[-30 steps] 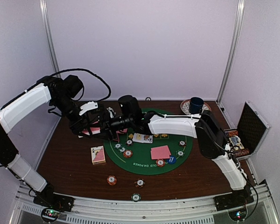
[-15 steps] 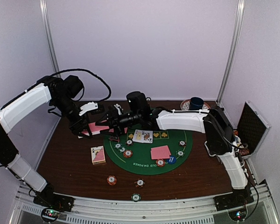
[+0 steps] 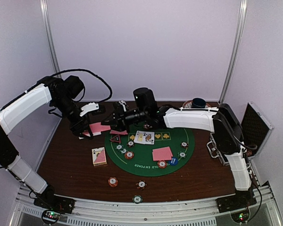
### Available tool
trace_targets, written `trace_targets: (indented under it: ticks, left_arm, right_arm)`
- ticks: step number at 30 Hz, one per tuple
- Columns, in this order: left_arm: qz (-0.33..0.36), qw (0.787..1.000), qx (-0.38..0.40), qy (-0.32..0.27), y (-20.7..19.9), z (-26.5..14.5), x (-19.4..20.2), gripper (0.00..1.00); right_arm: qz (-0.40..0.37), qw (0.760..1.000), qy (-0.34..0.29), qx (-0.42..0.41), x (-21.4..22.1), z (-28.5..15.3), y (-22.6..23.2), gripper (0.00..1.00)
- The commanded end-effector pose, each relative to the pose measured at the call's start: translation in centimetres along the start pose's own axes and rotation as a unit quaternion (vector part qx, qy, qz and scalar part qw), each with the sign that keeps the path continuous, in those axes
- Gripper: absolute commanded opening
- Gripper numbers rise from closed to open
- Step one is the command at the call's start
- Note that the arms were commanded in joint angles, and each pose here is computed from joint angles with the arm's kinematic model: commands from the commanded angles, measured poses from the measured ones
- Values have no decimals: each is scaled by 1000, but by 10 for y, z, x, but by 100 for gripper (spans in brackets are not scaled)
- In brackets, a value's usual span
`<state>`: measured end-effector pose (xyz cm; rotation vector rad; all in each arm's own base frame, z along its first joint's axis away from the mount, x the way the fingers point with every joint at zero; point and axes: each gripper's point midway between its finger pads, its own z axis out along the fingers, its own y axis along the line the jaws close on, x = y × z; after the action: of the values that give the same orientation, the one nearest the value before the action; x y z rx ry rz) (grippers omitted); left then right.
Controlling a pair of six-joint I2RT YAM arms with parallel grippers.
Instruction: Distribute texas hold em gaming equipment
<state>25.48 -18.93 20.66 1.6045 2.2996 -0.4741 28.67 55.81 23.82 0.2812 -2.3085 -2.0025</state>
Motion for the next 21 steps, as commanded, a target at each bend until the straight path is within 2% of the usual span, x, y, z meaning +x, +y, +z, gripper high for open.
trace_targets:
  ticks: [1, 6, 11, 15, 18, 21]
  left_arm:
    - [17, 999, -14, -25, 2, -11, -12, 0]
    - [17, 999, -16, -22, 2, -11, -10, 0]
    - [18, 999, -21, -16, 3, -11, -8, 0]
    - [17, 999, -24, -11, 5, -10, -5, 0]
    - [17, 999, -28, -3, 7, -8, -3, 0]
    - [16, 999, -29, 2, 8, -7, -1, 0]
  right_arm:
    - [-30, 999, -1, -22, 2, -16, 32, 16]
    - [-36, 999, -9, -11, -3, -34, 33, 0]
    - [-45, 998, -21, 26, -9, -65, 26, 0]
    - [-74, 991, -32, 109, -16, -103, 2, 0]
    - [-127, 966, -37, 223, -21, -138, -19, 0]
    - [-182, 911, -29, 369, -25, -174, -48, 0]
